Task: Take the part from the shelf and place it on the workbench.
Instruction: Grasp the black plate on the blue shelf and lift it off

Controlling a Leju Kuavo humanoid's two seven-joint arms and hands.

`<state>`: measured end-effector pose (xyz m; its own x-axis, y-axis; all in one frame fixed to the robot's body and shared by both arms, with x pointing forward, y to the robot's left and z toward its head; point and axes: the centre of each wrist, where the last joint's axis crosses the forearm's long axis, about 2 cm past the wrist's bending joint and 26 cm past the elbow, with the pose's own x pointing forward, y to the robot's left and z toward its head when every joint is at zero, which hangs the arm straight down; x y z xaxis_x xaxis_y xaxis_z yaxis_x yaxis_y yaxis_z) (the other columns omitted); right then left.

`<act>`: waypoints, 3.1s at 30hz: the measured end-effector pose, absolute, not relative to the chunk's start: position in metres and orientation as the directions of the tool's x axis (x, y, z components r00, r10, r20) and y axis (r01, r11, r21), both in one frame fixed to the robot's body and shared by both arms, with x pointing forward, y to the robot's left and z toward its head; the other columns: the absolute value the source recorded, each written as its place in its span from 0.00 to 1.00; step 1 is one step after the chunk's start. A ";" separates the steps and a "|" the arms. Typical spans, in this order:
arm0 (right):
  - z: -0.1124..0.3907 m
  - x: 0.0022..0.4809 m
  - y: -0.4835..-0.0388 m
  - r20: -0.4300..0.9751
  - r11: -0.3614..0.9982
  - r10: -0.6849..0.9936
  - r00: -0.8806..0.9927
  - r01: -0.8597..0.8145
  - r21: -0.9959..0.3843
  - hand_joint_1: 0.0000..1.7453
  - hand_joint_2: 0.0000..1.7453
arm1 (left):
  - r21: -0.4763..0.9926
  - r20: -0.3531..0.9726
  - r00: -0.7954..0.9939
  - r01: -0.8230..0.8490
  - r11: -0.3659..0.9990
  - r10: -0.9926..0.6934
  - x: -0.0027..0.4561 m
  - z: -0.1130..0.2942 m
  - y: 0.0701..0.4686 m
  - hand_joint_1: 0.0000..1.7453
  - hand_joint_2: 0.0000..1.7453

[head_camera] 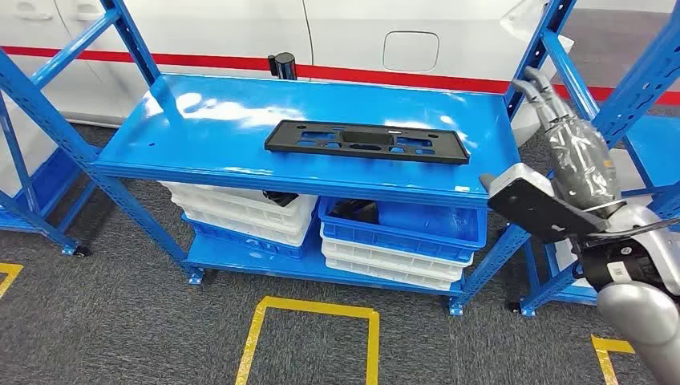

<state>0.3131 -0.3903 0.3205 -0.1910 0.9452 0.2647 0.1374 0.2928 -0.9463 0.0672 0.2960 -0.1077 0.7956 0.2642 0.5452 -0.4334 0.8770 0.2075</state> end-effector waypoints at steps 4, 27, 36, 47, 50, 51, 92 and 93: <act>0.329 0.316 -0.378 0.179 0.207 0.966 -0.187 0.142 -0.968 0.00 1.00 | 0.202 0.542 0.797 -0.431 0.880 0.266 0.067 -0.108 0.293 0.00 0.00; 0.340 0.314 -0.323 0.007 -0.003 0.973 -0.232 -0.046 -0.999 0.00 0.50 | 0.181 0.535 0.805 -0.407 0.895 0.258 0.068 -0.107 0.283 0.00 0.00; 0.329 0.311 -0.314 -0.077 -0.087 0.962 -0.264 -0.028 -0.996 0.00 1.00 | 0.171 0.527 0.806 -0.410 0.896 0.269 0.068 -0.107 0.278 0.00 0.00; 0.334 0.312 -0.298 -0.262 -0.257 0.926 -0.272 0.055 -0.965 0.00 1.00 | 0.161 0.508 0.818 -0.400 0.902 0.271 0.067 -0.107 0.272 0.00 0.00; 0.336 0.313 -0.292 -0.309 -0.287 0.905 -0.291 0.118 -0.951 0.00 1.00 | 0.161 0.507 0.821 -0.390 0.907 0.263 0.067 -0.107 0.271 0.00 0.00; 0.338 0.314 -0.290 -0.328 -0.298 0.898 -0.294 0.143 -0.944 0.00 1.00 | 0.161 0.508 0.821 -0.386 0.908 0.259 0.068 -0.107 0.271 0.00 0.00; 0.293 0.356 -0.282 -0.429 -0.432 0.897 -0.105 -0.012 -0.902 0.00 1.00 | 0.014 0.519 0.812 -0.320 0.947 0.266 0.068 -0.107 0.261 0.00 0.00; 0.290 0.356 -0.284 -0.428 -0.432 0.898 -0.104 -0.023 -0.902 0.00 1.00 | 0.012 0.519 0.812 -0.319 0.948 0.267 0.068 -0.107 0.261 0.00 0.00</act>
<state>0.3558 -0.2836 0.2903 -0.1038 0.8979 -0.4277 -0.0231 -0.4321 -0.9015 0.0679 0.2606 -0.1073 0.8123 0.2667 0.5187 -0.3187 0.9478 0.0119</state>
